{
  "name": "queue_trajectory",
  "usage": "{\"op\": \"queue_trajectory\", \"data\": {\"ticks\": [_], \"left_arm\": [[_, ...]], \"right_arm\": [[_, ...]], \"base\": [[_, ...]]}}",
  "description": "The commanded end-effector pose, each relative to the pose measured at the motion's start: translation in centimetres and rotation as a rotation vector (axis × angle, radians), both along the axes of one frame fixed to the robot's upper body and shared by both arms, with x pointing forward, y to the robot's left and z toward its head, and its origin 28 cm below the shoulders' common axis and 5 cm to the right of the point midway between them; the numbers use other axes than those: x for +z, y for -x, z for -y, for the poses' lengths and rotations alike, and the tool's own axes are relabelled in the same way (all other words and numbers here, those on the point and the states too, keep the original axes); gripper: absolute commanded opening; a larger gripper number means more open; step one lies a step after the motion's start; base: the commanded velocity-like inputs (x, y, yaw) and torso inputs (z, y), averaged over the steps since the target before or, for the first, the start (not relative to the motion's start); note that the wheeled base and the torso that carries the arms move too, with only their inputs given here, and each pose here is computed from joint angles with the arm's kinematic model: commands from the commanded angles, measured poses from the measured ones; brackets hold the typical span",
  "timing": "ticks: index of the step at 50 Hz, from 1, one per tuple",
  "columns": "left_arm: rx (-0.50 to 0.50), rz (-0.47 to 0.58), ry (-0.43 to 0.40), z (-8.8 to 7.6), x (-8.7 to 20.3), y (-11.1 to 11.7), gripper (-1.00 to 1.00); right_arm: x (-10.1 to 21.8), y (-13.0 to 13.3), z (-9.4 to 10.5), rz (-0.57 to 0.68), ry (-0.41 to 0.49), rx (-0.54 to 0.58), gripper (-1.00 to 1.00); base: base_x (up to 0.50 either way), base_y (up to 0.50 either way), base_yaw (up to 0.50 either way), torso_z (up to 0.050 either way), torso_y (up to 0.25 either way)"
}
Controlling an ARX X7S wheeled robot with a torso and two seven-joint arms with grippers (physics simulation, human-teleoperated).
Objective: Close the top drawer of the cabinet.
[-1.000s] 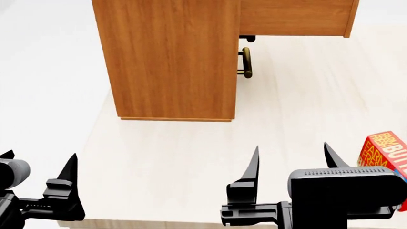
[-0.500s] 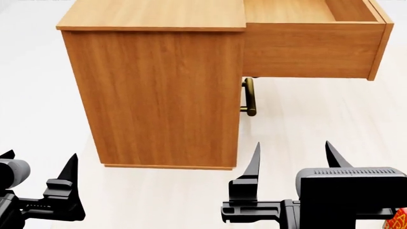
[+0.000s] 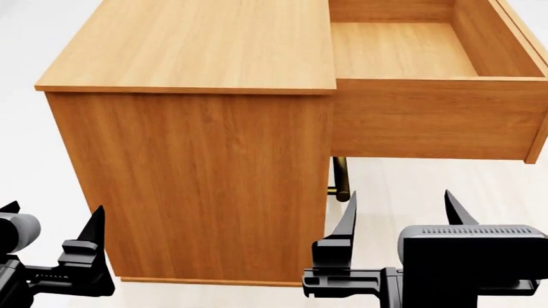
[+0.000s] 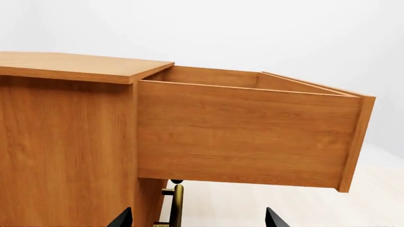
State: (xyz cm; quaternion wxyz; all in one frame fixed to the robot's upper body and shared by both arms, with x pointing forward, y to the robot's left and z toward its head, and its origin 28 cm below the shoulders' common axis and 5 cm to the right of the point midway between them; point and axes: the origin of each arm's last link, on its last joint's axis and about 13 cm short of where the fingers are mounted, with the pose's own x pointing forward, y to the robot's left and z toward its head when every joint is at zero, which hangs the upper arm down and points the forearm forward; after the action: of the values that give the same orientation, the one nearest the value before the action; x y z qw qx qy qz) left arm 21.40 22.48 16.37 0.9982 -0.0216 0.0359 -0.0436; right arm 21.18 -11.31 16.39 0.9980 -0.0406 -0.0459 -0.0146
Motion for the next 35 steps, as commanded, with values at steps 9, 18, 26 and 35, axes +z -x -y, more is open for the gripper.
{"op": "queue_trajectory", "data": {"ticks": [9,18,26,35], "left_arm": [[0.009,0.012,-0.001,-0.1,-0.2,0.0,1.0],[0.021,0.023,0.007,-0.3,-0.2,0.0,1.0],[0.05,0.031,0.011,-0.7,-0.2,-0.2,1.0],[0.046,0.045,0.017,-0.7,0.1,0.1,1.0]], "right_arm": [[-0.8,-0.8,2.5,-0.034,0.008,-0.154,1.0],[-1.8,-2.5,7.1,-0.056,0.059,-0.441,1.0],[-2.3,-3.4,10.8,-0.128,0.078,-0.62,1.0],[-0.6,-5.4,14.6,-0.159,0.044,-0.763,1.0]], "base": [[0.0,0.0,0.0,0.0,0.0],[0.0,0.0,0.0,0.0,0.0],[0.0,0.0,0.0,0.0,0.0],[0.0,0.0,0.0,0.0,0.0]]}}
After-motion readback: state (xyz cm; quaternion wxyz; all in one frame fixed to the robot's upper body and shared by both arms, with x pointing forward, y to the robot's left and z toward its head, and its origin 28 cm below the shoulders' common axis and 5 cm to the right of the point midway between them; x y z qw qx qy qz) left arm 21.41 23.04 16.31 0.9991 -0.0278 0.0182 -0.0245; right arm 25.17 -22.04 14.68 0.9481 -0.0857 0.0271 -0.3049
